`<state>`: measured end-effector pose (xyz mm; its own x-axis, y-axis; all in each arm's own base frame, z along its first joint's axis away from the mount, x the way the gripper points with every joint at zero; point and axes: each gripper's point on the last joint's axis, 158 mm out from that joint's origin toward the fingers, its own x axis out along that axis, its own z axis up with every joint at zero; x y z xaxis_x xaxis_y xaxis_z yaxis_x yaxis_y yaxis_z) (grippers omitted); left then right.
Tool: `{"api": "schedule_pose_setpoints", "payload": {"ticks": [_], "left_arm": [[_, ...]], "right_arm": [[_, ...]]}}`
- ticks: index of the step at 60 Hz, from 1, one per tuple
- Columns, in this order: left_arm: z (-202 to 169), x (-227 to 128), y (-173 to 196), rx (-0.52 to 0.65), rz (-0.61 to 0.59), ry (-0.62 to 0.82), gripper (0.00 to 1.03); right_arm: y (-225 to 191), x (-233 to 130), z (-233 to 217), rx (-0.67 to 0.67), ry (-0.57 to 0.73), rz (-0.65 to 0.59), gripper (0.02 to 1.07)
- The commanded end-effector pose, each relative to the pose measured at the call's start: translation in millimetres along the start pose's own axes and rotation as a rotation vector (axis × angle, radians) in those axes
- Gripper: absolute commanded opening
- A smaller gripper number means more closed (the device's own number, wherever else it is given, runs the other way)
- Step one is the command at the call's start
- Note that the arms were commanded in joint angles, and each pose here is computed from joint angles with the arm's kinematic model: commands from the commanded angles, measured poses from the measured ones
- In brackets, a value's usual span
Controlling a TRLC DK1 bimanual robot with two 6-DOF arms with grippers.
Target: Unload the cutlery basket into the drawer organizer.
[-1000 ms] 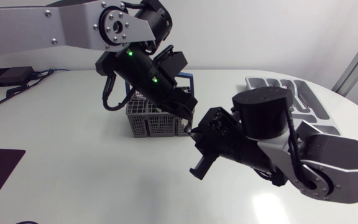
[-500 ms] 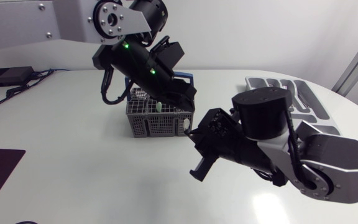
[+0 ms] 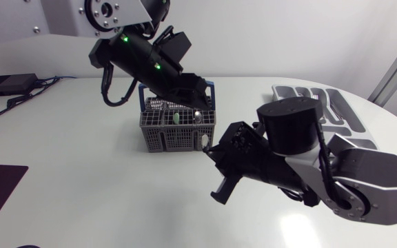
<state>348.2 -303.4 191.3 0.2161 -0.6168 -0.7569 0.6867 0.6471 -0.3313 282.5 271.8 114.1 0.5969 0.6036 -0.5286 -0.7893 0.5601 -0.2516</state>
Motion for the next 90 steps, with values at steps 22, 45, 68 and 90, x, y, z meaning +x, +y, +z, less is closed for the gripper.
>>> {"api": "schedule_pose_setpoints", "payload": {"ticks": [22,45,68,90], "left_arm": [[10.8,-37.8,25.0,-0.023,0.047,-0.085,0.62],[-4.0,-45.6,39.2,-0.035,0.071,-0.078,0.62],[-14.8,-55.1,38.3,-0.036,0.084,-0.083,0.62],[-24.6,-66.8,42.2,-0.023,0.150,-0.091,0.62]], "right_arm": [[0.1,0.2,-23.6,-0.009,0.065,0.044,0.12],[-30.4,-14.0,-43.8,-0.003,0.099,0.029,0.08],[-81.2,-36.4,-82.4,0.030,0.155,0.007,0.08],[-153.9,-68.6,-118.3,-0.007,0.236,-0.024,0.08]]}}
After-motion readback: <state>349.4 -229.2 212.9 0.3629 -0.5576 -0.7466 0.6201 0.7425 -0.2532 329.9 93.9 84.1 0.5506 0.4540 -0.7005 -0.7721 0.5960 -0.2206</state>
